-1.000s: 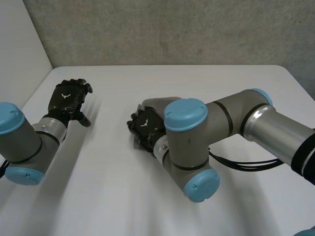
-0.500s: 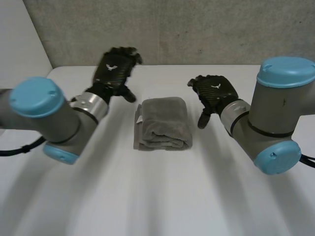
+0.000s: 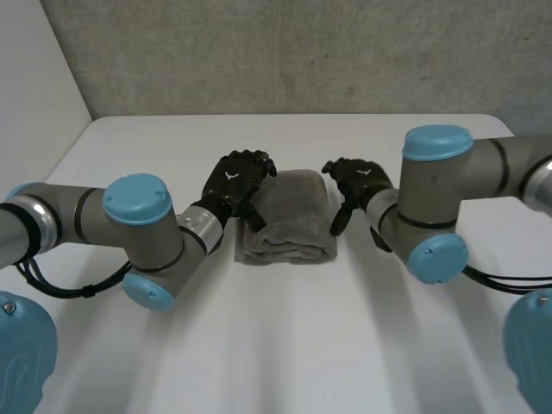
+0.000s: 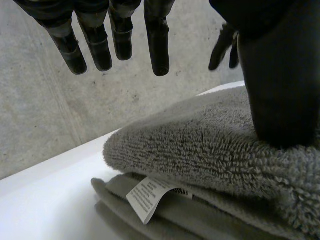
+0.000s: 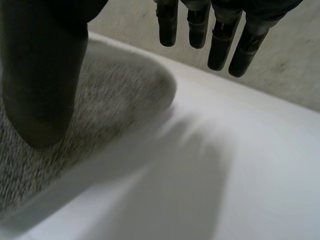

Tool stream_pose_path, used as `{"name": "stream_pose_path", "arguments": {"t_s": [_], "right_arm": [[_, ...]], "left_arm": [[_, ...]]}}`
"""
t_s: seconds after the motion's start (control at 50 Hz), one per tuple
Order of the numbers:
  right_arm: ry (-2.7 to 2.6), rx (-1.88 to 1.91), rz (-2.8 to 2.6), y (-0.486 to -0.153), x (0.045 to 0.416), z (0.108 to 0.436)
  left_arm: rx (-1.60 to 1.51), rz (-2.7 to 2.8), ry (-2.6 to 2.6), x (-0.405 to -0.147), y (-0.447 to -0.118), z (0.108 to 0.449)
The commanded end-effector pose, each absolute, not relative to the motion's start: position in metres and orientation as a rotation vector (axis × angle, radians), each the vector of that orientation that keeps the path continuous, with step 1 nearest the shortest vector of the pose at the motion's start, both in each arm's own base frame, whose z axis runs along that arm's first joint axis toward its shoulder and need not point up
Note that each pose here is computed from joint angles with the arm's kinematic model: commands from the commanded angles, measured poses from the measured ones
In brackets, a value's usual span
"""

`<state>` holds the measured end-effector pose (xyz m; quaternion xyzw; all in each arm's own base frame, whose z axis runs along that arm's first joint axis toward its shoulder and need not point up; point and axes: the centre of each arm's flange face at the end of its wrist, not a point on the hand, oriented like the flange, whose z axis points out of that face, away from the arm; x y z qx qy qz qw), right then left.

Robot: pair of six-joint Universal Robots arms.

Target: Fold the towel.

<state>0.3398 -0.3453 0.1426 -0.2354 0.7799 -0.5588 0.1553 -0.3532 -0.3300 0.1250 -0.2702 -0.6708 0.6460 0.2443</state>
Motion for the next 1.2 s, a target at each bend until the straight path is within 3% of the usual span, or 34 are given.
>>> {"name": "stream_pose_path", "arguments": {"t_s": [0.02,0.12,0.24,0.34,0.38,0.5,0.58,0.7,0.82,0.94,1.2], "right_arm": [[2.244,-0.718,-1.546,-0.341,0.355,0.122],[2.224,-0.729,-1.552,-0.337,0.361,0.126],[2.136,-0.724,-1.633,-0.331,0.367,0.166],[2.049,-0.696,-1.735,-0.329,0.365,0.212],[1.983,-0.694,-1.811,-0.324,0.361,0.247],[1.906,-0.711,-1.926,-0.316,0.352,0.291],[1.911,-0.692,-2.049,-0.309,0.338,0.319],[2.077,-0.612,-2.130,-0.304,0.315,0.319],[2.186,-0.615,-2.102,-0.297,0.301,0.306],[2.240,-0.644,-2.033,-0.284,0.293,0.291],[2.233,-0.531,-1.913,-0.300,0.276,0.282]], "left_arm": [[-0.729,1.764,-1.850,-0.348,-0.333,0.122],[-0.726,1.768,-1.846,-0.348,-0.334,0.124],[-0.720,1.784,-1.829,-0.348,-0.335,0.135],[-0.701,1.857,-1.752,-0.349,-0.337,0.179],[-0.698,1.878,-1.729,-0.349,-0.337,0.193],[-0.677,1.935,-1.686,-0.341,-0.331,0.249],[-0.657,1.948,-1.710,-0.328,-0.332,0.268],[-0.574,1.951,-1.864,-0.295,-0.335,0.281],[-0.539,1.831,-2.097,-0.273,-0.320,0.256],[-0.469,1.884,-2.130,-0.245,-0.324,0.257],[-0.451,1.918,-2.110,-0.239,-0.318,0.266]]}}
